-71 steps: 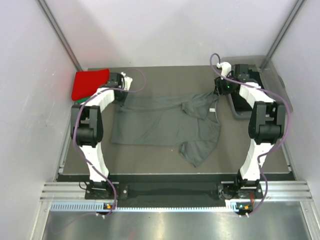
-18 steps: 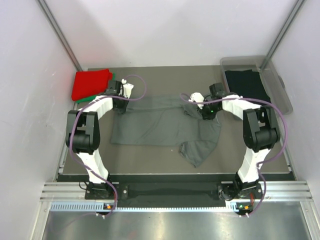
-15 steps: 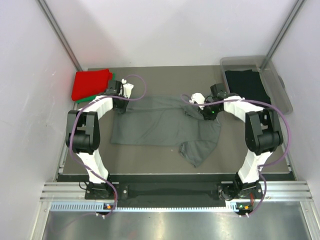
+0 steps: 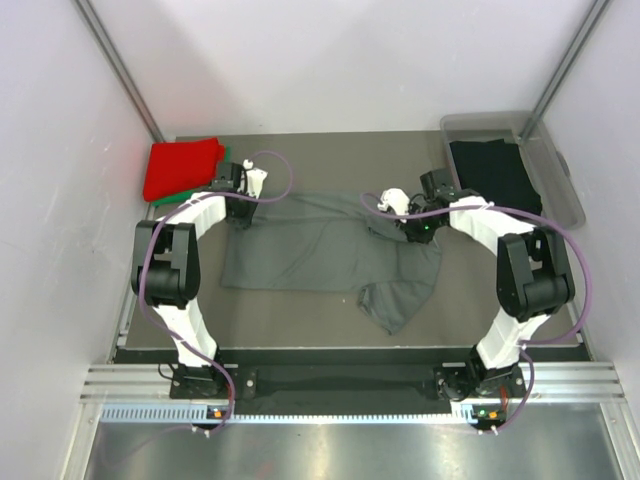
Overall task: Fold and stack the t-shirts
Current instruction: Fold the tshirt
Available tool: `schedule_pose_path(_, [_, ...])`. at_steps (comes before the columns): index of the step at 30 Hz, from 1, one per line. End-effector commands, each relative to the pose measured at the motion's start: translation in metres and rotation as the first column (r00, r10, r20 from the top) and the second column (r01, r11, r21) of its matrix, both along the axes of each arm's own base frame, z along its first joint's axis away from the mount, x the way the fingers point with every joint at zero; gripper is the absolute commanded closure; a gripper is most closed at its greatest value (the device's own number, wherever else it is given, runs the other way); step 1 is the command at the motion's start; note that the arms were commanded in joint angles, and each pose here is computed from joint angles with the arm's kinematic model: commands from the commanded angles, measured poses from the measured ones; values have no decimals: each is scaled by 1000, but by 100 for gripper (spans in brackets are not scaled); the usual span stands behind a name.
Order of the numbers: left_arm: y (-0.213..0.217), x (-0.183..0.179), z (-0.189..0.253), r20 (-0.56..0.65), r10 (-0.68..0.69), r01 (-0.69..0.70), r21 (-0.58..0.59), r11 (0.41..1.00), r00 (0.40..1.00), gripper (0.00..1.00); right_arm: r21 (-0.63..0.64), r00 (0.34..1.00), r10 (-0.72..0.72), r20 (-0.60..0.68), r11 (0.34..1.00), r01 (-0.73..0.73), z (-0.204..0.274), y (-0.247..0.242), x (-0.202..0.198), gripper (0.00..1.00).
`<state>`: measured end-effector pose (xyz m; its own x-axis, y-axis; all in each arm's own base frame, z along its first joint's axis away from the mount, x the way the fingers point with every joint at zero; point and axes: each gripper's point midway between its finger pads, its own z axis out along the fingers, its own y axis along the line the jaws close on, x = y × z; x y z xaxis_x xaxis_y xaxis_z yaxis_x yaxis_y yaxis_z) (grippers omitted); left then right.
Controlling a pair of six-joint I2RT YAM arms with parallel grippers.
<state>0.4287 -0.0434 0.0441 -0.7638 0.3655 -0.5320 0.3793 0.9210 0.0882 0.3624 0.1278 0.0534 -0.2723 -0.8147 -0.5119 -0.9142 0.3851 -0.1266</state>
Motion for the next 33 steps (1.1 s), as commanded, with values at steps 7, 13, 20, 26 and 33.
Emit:
schedule_pose_path(7, [1,10,15,73,4,-4,3,1000,997,79,80,1000,22,-15,997,-21,16,26,-15,89])
schedule_pose_path(13, [2,12,19,85,7,-8,7,1000,996,79,183,1000,-26,10,983,23,53,41,-6,76])
schedule_pose_path(20, [4,12,22,93,15,-16,12,1000,996,78,182,981,-134,136,977,108,85,32,27,69])
schedule_pose_path(26, [4,12,24,99,17,-19,12,1000,995,78,98,958,-221,185,974,206,55,5,60,71])
schedule_pose_path(33, [12,42,21,83,24,-29,54,998,996,78,127,910,-361,205,931,341,51,-27,122,73])
